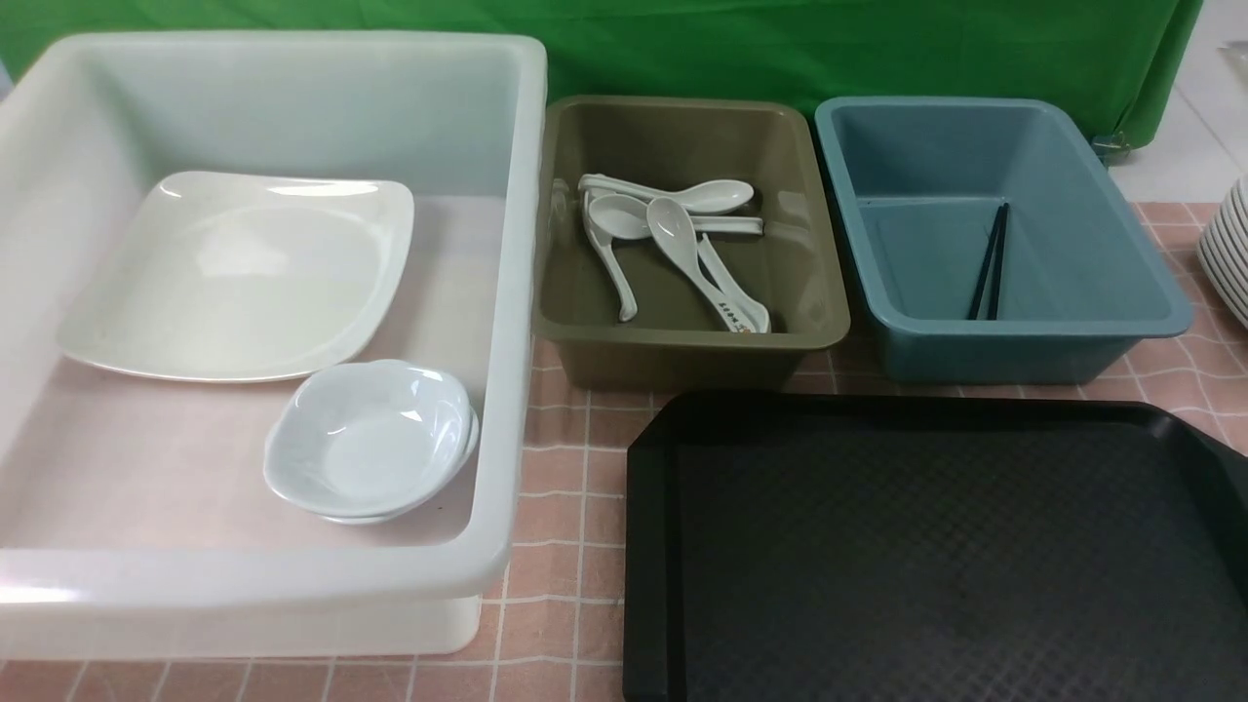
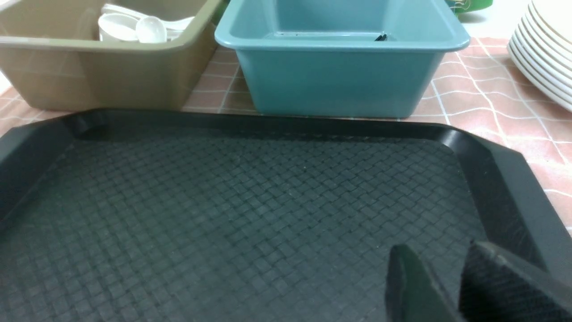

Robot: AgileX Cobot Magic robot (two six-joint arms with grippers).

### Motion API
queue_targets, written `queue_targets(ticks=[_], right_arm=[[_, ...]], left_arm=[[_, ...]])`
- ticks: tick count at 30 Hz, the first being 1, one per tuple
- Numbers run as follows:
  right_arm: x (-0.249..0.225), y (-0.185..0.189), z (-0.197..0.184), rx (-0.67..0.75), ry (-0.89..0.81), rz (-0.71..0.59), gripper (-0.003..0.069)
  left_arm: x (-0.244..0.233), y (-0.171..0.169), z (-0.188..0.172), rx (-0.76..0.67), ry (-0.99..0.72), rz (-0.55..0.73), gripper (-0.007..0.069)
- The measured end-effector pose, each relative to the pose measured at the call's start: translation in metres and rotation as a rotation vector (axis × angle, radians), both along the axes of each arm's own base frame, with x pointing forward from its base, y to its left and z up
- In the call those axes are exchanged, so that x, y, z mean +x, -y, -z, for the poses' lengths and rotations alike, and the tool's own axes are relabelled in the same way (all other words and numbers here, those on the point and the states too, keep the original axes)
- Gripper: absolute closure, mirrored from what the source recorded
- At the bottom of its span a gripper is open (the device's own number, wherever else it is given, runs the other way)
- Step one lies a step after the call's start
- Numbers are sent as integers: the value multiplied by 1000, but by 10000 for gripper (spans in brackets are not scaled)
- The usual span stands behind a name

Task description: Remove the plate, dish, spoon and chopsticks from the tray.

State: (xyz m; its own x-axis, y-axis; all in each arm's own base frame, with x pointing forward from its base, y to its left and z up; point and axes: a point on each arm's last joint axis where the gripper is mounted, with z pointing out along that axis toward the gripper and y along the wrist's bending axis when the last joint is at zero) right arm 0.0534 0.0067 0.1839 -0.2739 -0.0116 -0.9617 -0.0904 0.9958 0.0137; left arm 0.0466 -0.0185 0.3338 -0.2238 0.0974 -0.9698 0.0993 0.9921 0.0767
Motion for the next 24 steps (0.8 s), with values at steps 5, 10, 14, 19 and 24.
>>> queue_targets(ticks=[5,10,14,19,24], right_arm=[[0,0,0,0,0,0,419],[0,0,0,0,0,0,419],[0,0,0,0,0,0,419],[0,0,0,3,0,1,419],[0,0,0,4,0,1,419]], left_arm=[[7,-9,-1,20,116,-87,626],[12,-14,7,15,153,-129,626],[14,-16,15,11,145,-141,626],[15,-22,33,3,136,-201,626],[8,-28,72,-87,207,-281,625]])
